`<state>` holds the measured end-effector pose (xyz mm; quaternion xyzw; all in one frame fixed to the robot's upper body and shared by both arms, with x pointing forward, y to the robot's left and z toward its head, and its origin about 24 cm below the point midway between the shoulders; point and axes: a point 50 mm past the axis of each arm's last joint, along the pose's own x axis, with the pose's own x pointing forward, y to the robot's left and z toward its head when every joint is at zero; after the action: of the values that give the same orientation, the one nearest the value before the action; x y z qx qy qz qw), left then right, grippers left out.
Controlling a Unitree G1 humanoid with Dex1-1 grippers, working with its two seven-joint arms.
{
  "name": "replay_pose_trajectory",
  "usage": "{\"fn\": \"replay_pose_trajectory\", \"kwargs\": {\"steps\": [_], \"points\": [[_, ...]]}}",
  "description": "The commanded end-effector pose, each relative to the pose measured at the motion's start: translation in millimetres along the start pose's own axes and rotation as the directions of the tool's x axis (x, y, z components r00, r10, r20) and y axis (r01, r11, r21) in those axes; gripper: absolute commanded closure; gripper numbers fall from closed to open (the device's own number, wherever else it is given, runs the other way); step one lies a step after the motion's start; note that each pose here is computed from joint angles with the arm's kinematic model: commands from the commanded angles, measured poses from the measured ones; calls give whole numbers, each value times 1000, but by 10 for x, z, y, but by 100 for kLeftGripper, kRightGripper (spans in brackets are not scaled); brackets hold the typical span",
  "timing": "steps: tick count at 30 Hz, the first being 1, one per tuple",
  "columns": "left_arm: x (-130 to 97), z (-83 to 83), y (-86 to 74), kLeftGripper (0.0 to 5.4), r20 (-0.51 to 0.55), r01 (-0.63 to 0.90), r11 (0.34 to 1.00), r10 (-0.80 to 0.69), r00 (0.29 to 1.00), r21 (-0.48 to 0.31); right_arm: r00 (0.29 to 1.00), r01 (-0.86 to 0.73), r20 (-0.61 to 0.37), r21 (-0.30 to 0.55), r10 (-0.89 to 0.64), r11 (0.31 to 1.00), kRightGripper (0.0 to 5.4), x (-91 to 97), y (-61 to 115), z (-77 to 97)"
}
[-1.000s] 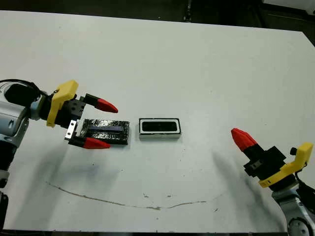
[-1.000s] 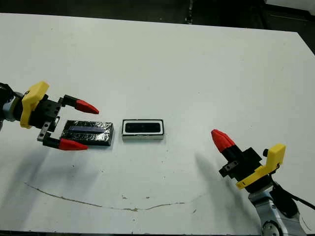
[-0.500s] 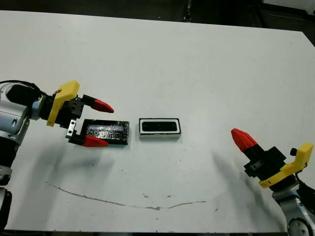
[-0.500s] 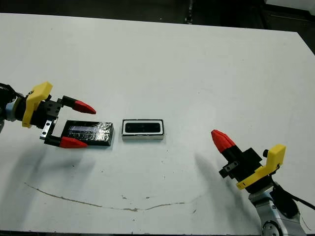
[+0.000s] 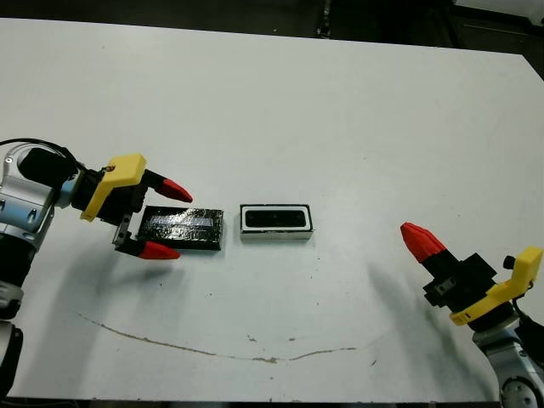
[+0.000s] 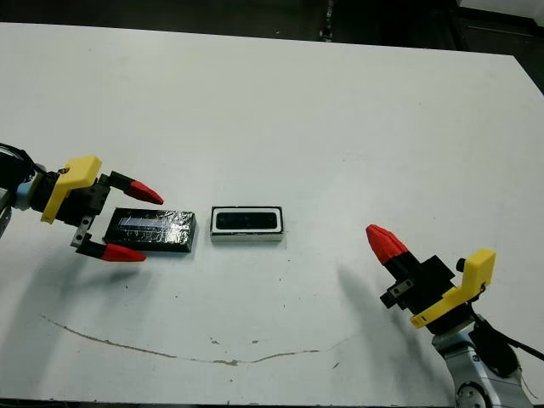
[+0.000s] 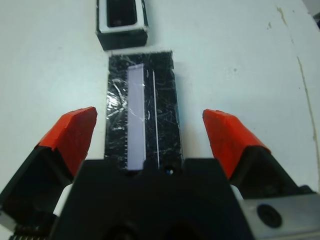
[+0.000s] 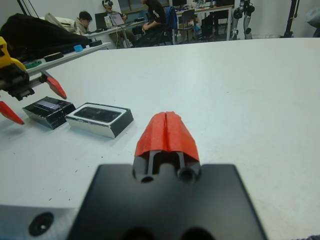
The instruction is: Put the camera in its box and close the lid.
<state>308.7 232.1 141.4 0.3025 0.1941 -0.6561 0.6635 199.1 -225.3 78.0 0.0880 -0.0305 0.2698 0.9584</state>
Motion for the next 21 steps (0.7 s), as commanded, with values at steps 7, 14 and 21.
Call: {"fn": "replay_pose_trajectory", "kwargs": {"steps": [7,14,21], "points": [[17,-90,5,0,-43,-20,997,17,999,-79,1000,11,-23,-10,-11,1000,538,-47,-27,-7],[0,-161,-11,0,-33,-57,973,50,998,-225,999,16,-29,1,-16,1000,538,-52,-29,-5],[-4,-179,-17,85,-46,-69,970,60,997,-231,999,14,-30,-8,-14,1000,540,-43,-28,-11]]}}
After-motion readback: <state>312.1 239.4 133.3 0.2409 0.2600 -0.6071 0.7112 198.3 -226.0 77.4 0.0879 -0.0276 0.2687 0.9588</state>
